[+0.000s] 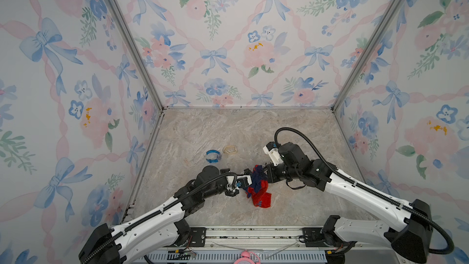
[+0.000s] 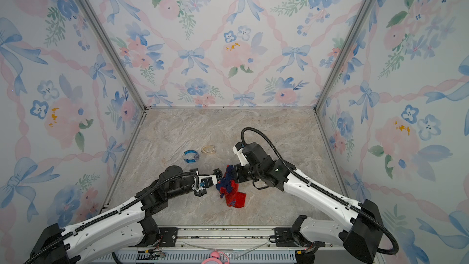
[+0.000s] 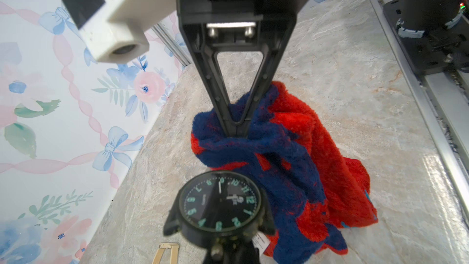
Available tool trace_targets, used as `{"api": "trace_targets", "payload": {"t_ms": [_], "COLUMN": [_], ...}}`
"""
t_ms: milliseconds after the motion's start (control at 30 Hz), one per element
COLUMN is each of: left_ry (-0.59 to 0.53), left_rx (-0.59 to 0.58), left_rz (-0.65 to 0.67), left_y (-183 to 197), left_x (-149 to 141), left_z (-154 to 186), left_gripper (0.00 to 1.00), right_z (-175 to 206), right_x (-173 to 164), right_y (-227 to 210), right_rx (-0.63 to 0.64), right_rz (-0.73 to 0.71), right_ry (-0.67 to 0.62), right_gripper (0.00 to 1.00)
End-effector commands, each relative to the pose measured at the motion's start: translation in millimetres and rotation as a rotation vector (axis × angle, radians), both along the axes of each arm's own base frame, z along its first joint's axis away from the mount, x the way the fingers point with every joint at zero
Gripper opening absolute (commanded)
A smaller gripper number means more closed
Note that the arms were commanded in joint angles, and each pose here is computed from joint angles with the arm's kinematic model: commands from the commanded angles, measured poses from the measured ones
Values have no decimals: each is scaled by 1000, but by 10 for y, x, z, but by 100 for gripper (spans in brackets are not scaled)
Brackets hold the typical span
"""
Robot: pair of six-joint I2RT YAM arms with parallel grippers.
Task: Wipe the watch dial
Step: Wipe the dirt from the watch dial.
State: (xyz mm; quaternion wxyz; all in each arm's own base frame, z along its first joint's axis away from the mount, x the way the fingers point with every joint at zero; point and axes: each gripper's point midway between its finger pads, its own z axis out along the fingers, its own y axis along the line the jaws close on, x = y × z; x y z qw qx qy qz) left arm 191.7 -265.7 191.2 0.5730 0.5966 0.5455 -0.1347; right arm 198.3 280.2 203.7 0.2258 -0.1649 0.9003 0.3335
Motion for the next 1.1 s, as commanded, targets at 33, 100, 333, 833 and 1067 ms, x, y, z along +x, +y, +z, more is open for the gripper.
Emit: {"api": "trace_targets", "payload": {"t_ms": [33, 100, 333, 833, 1067], "left_ry": [-42, -41, -34, -44, -40], "left_rx": [-38, -37, -33, -44, -40], "left_rz": [-22, -24, -30, -31, -30], "left_y": [-41, -42, -51, -46, -47], "left_x": [-17, -22, -26, -36, -31], "left_z": [167, 166, 152, 183, 167], "left_gripper": [5, 4, 5, 4, 4], "right_z": [373, 439, 399, -254, 18], "right_x": [-67, -116, -196, 66, 26], "right_y": [91, 189, 550, 191, 15], "right_rx": [69, 78, 80, -3, 31], "right_rz": [26, 56, 137, 9, -18], "right_ry": [-41, -49, -34, 76, 35], "right_gripper": [0, 0, 0, 0, 0]}}
